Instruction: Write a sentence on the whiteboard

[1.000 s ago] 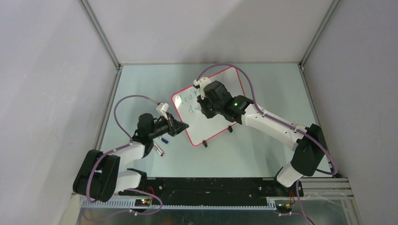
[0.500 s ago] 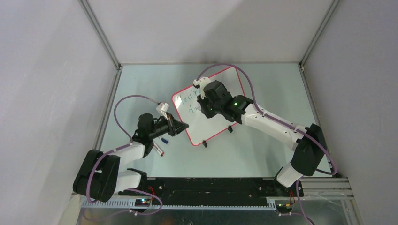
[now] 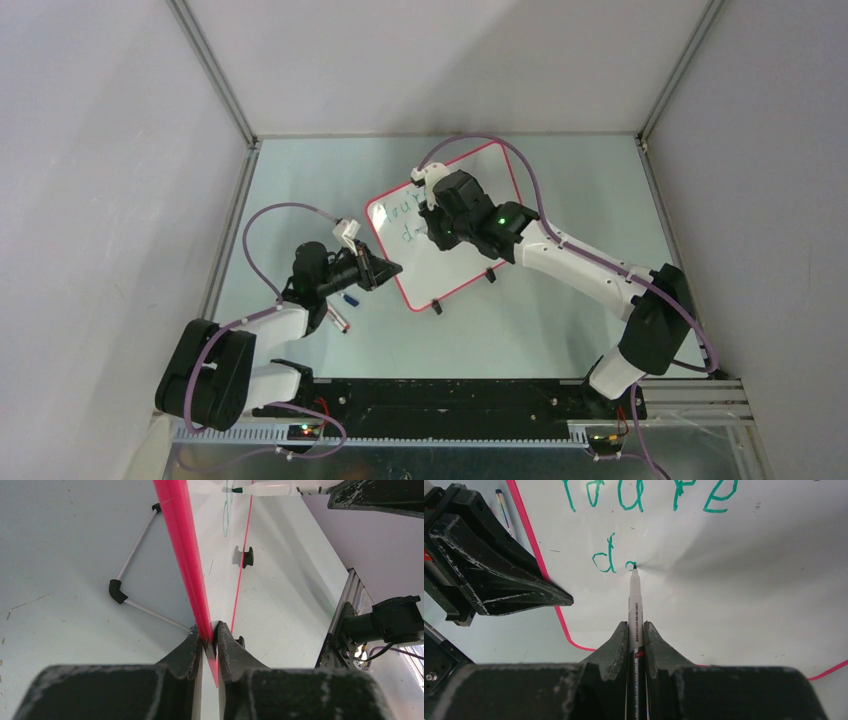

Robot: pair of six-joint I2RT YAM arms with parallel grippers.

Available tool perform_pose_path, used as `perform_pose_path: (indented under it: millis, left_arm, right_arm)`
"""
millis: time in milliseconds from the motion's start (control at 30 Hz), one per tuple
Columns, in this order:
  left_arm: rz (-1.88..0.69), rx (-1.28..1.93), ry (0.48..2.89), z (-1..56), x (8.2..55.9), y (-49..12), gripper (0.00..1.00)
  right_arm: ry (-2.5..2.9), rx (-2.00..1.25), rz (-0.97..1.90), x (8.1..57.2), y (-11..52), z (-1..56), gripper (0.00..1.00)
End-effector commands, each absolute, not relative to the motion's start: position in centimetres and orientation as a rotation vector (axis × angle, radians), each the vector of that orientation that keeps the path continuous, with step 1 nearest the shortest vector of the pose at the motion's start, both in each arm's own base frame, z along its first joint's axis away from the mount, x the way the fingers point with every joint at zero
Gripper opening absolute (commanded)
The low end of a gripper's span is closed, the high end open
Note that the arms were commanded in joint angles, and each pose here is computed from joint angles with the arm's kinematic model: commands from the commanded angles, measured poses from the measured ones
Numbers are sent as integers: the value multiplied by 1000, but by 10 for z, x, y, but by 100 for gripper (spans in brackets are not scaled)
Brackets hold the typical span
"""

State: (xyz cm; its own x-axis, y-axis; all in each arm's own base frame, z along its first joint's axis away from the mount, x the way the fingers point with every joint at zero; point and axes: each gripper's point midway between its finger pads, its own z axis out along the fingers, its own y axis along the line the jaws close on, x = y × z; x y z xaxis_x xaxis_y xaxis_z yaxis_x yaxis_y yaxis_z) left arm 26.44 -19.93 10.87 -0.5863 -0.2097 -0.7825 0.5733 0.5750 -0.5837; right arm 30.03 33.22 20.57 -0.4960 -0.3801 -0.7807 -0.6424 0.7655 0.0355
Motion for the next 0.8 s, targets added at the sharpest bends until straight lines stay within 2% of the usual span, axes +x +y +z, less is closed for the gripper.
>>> perform_pose_path:
  millis: [0,767]
  left_arm:
    - [-989,309,1946,95,271,-189,6]
    - [-991,311,1946,95,272,-189,7]
  right_arm:
    - [2083,-723,419,314,340,228,0]
    - [2113,-776,456,302,347,216,0]
